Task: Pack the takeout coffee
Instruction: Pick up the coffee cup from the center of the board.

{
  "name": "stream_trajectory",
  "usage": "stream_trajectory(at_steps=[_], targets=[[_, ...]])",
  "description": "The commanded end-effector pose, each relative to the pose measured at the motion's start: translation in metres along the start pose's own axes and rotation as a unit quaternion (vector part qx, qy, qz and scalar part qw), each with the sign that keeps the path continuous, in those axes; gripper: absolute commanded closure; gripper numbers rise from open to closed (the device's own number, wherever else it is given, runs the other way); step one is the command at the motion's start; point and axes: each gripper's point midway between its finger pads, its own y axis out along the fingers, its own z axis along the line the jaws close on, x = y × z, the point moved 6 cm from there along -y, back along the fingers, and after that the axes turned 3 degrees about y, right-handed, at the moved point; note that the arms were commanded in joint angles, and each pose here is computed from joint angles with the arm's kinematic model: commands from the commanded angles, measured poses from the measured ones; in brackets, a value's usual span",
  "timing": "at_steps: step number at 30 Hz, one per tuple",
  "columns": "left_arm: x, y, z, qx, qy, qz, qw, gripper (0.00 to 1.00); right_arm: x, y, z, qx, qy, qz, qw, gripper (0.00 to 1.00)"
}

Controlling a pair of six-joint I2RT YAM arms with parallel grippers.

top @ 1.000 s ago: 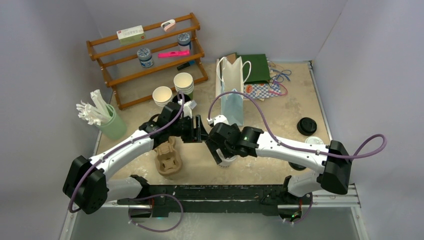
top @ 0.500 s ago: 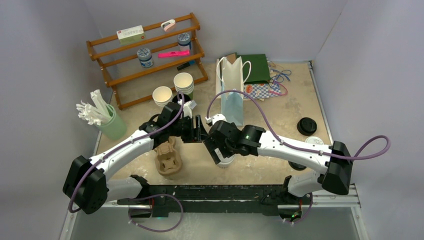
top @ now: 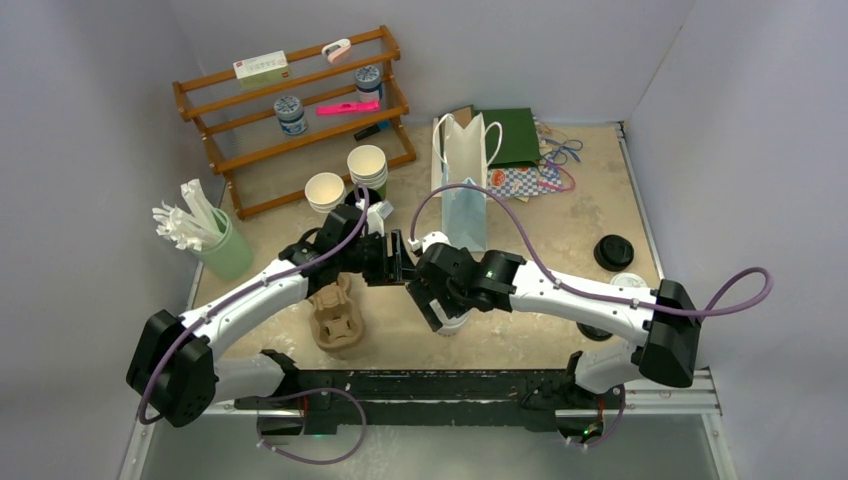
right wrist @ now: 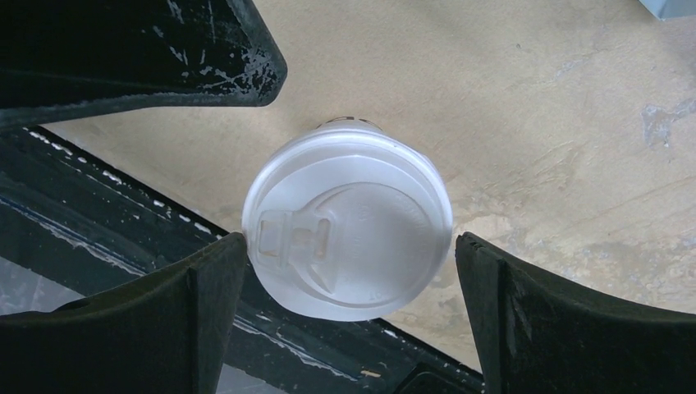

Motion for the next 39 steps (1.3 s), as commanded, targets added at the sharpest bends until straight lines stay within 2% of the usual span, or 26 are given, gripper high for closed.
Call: stream_trajectory(at_steps=[1,5,10,20,29,36,39], targets=[[0.011,-0.001,-0.007,-0.013,0.004,-0.019,1.0,0.43,-0.006,0.007,-0.001,-0.007,-0.017,0.013,1.0,0.01],[0.011,0.001,-0.006,-0.013,0.005,-0.015,1.0,0.43,-0.006,0.011,0.003,0.005,-0.017,0.017,1.0,0.04],[0.012,0.002,-0.006,-0.012,0.006,-0.013,1.0,0.43,-0.013,0.017,0.007,0.018,-0.014,0.031,0.999,0.12],[0.01,0.0,-0.005,-0.008,0.005,-0.012,1.0,0.44,-0.032,0.027,0.002,0.013,-0.012,0.057,0.998,0.13],[0.02,-0.006,-0.012,-0.001,0.013,-0.033,0.999,0.44,-0.002,-0.002,0.0,-0.001,0.003,-0.003,1.0,0.13],[0.046,-0.025,-0.028,0.018,0.036,-0.102,0.994,0.41,0.021,-0.043,-0.007,0.02,0.031,-0.093,0.995,0.14],[0.055,-0.034,-0.034,0.022,0.046,-0.131,0.99,0.39,0.022,-0.054,-0.01,0.029,0.033,-0.112,0.993,0.14]])
